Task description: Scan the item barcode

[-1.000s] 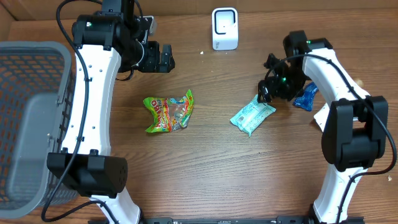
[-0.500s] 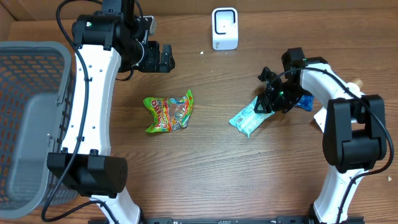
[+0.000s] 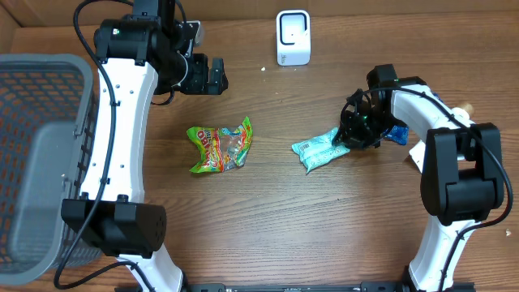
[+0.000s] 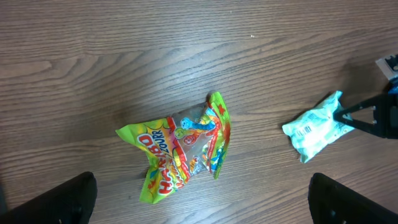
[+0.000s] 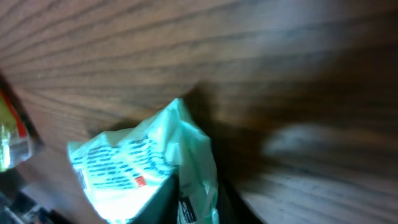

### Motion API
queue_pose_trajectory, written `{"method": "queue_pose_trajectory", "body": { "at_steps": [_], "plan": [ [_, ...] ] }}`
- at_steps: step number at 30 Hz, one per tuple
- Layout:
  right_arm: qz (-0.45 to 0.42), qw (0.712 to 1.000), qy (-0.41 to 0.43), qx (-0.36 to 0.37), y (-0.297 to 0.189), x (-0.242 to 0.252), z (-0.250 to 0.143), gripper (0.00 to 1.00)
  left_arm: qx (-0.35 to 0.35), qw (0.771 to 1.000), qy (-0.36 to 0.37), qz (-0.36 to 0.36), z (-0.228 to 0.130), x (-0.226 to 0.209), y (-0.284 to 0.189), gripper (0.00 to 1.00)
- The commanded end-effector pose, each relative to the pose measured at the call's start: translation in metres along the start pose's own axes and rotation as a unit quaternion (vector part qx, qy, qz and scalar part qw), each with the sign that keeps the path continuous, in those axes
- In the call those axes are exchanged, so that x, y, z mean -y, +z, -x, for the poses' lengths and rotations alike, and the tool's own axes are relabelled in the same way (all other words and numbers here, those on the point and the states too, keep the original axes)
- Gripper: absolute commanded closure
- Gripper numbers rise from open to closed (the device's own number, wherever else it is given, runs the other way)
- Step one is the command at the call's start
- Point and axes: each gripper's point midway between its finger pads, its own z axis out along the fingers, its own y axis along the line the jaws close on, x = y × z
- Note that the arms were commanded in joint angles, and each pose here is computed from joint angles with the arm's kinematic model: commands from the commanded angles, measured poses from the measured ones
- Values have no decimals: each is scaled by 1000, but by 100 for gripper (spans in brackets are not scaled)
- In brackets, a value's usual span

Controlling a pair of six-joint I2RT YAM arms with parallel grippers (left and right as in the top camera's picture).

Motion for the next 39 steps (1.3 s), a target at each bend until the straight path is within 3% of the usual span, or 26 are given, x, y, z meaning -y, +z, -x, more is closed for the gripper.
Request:
{"method": "queue_pose_trajectory", "body": {
  "at_steps": [1,5,16,23,30,32,34,39],
  "plan": [
    [-25,999,33,7,6,10,1,64,10,1000,15,0,3,4,-6,0],
    [-26,997,-66,3,6,10,1,47,10,1000,15,0,3,4,-6,0],
    [-11,960,-281,12,10,5,5,40,10,1000,15,0,3,4,-6,0],
    [-10,957,-290,25,11,2,11,38,10,1000,15,0,3,4,-6,0],
    [-5,964,-264,-15,28,18,-18,49,10,1000,15,0,3,4,-6,0],
    [2,966,-259,-20,33,20,-24,58,10,1000,15,0,3,4,-6,0],
    [4,971,-241,-16,36,21,-24,75,10,1000,15,0,3,4,-6,0],
    [5,987,-158,5,34,18,-13,96,10,1000,15,0,3,4,-6,0]
  ]
}}
